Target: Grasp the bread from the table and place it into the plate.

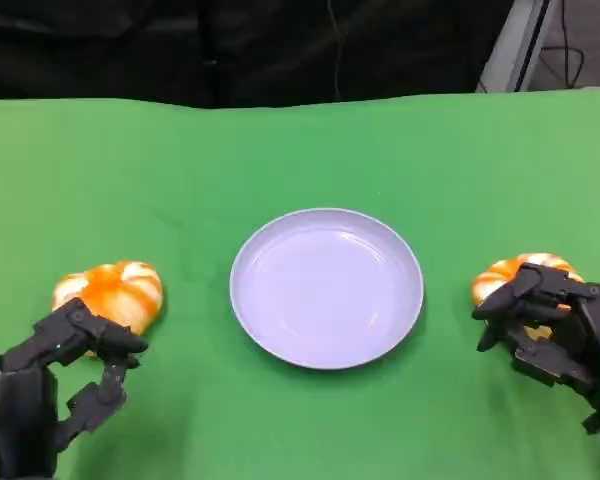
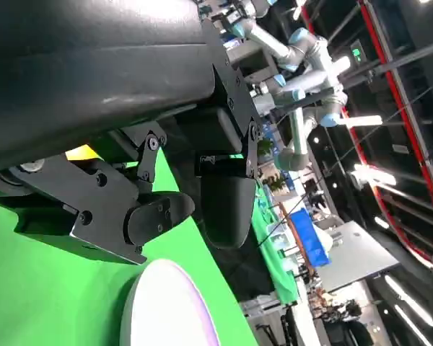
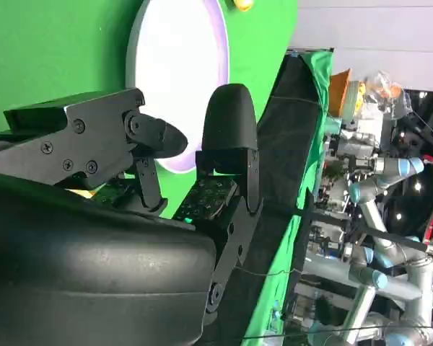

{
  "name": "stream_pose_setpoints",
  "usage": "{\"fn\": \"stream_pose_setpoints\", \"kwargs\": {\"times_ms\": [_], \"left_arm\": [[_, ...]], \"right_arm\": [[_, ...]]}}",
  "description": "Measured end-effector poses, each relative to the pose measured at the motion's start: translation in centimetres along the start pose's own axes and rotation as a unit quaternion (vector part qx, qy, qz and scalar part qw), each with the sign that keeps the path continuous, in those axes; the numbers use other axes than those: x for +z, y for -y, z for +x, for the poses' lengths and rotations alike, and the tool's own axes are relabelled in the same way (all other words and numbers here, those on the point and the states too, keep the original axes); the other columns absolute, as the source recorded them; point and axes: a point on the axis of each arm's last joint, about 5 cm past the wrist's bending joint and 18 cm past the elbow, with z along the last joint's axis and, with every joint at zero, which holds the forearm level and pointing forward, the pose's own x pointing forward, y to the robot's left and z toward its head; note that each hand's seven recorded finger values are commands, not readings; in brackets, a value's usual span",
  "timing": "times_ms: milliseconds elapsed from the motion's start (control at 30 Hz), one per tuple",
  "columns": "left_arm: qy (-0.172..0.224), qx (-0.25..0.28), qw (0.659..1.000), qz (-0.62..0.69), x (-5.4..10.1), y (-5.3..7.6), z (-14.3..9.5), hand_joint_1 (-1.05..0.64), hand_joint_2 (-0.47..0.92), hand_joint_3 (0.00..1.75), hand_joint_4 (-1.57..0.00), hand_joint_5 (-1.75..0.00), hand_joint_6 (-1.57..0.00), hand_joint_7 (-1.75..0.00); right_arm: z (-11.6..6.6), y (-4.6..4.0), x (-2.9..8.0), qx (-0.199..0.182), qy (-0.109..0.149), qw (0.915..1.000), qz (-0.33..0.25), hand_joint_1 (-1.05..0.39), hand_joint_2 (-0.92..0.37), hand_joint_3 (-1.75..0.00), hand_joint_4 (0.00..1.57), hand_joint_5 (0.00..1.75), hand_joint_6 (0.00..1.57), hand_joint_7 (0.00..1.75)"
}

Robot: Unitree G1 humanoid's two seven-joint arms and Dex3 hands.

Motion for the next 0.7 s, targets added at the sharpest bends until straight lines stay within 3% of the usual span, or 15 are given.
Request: {"fn": "stream_pose_setpoints", "kwargs": {"times_ms": [233,433,533,600,700], "left_arm": [[0.001,-0.009,1.0,0.006,-0.01,0.03,-0.02,0.05,0.82,0.61,-0.87,-1.31,-0.9,-1.17],[-0.001,-0.012,1.0,0.008,-0.1,0.04,-0.11,0.06,0.82,0.6,-0.9,-1.18,-0.92,-1.1],[-0.001,-0.014,1.0,0.006,-0.17,0.03,-0.13,-0.01,0.89,0.35,-0.93,-0.81,-1.09,-0.49],[0.0,-0.02,1.0,0.002,-0.23,-0.06,-0.1,-0.05,0.91,0.26,-0.98,-0.58,-1.17,-0.2],[0.004,-0.03,1.0,-0.001,-0.24,-0.13,0.04,-0.13,0.89,0.19,-1.05,-0.27,-1.12,-0.03]], "right_arm": [[0.0,0.0,0.0,0.0,0.0,1.0,0.0,0.07,-0.84,-0.63,0.85,1.39,0.92,0.96],[0.0,0.0,0.0,0.0,0.0,1.0,0.0,0.07,-0.84,-0.62,0.85,1.39,0.92,0.96],[-0.01,0.0,-0.01,0.0,0.0,1.0,0.0,0.07,-0.84,-0.62,0.85,1.39,0.92,0.96],[-0.01,0.0,-0.01,0.0,0.0,1.0,0.0,0.07,-0.84,-0.62,0.85,1.39,0.92,0.96],[-0.01,0.0,-0.01,0.001,0.0,1.0,0.0,0.07,-0.84,-0.63,0.85,1.39,0.92,0.95]]}}
